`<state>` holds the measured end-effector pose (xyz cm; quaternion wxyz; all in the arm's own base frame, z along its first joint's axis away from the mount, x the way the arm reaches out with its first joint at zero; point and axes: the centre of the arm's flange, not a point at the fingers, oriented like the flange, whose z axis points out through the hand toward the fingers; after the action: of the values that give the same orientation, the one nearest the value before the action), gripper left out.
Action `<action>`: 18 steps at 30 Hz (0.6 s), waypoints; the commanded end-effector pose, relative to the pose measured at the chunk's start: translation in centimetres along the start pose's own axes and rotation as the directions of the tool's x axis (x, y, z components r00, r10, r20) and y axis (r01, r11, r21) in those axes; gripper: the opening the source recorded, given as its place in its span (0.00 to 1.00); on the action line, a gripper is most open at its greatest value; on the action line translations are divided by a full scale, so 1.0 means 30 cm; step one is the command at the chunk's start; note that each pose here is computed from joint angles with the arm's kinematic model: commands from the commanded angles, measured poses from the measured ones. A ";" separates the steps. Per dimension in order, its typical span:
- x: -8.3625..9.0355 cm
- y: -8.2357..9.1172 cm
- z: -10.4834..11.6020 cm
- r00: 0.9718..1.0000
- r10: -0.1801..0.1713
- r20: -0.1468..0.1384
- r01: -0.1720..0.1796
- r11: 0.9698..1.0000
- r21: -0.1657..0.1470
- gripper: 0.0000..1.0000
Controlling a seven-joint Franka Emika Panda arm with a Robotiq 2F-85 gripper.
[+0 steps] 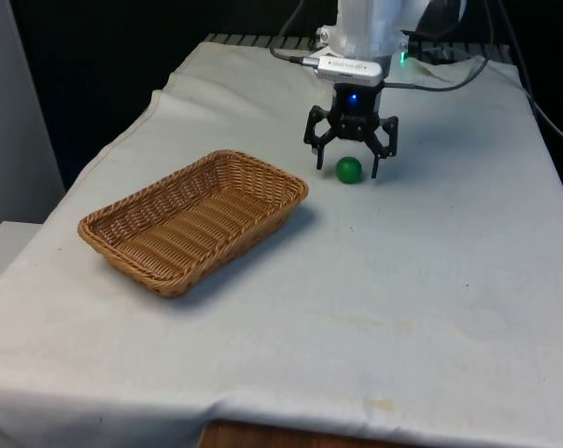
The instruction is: Pick up the ball and place it into the basket.
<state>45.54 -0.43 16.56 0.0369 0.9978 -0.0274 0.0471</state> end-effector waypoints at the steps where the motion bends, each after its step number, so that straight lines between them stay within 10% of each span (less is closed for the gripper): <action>1: -0.001 -0.004 -0.008 1.000 0.000 -0.004 0.000 1.000 0.009 1.00; 8: -0.008 0.002 -0.004 1.000 0.000 -0.004 0.000 1.000 0.003 1.00; 12: -0.012 0.005 -0.004 1.000 0.002 -0.004 -0.002 1.000 0.001 0.83; 18: -0.018 0.008 -0.004 1.000 0.002 -0.003 -0.002 1.000 0.001 0.10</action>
<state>45.13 -0.61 16.54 0.0365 0.9979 -0.0290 0.0449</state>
